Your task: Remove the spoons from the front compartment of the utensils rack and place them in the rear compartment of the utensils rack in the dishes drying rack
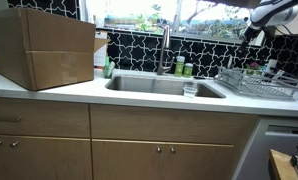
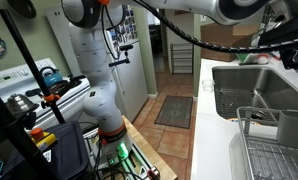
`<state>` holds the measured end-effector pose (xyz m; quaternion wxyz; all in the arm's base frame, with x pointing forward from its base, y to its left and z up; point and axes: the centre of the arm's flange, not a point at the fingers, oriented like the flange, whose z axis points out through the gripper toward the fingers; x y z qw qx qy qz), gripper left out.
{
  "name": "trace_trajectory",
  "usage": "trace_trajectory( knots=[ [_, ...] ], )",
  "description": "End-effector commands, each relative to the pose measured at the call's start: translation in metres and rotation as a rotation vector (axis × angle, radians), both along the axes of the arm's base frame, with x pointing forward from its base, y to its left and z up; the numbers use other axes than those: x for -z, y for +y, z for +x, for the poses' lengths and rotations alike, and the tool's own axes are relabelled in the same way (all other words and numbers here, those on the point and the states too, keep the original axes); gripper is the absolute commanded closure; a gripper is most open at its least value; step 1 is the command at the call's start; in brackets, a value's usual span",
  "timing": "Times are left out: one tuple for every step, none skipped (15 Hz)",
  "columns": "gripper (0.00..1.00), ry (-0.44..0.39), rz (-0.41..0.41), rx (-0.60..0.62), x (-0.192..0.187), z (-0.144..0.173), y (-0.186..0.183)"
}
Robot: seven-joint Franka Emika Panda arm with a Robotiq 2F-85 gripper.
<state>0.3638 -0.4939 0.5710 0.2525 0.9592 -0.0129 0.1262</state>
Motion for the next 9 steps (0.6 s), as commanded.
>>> trace_trajectory(
  knots=[
    [0.00, 0.017, 0.019, 0.007, -0.020, -0.030, 0.046],
    [0.00, 0.019, 0.019, -0.002, -0.025, -0.036, 0.054],
    [0.00, 0.015, 0.008, -0.006, -0.028, -0.042, 0.062],
    [0.00, 0.013, -0.001, -0.005, -0.029, -0.020, 0.030],
    [0.00, 0.008, -0.005, -0.010, -0.034, -0.025, 0.037],
    [0.00, 0.003, -0.005, -0.014, -0.036, -0.029, 0.042],
    [0.00, 0.000, -0.003, -0.017, -0.037, -0.032, 0.045],
    [0.00, 0.000, -0.001, -0.018, -0.036, -0.033, 0.046],
    [0.00, 0.000, 0.001, -0.018, -0.035, -0.033, 0.047]
  ],
)
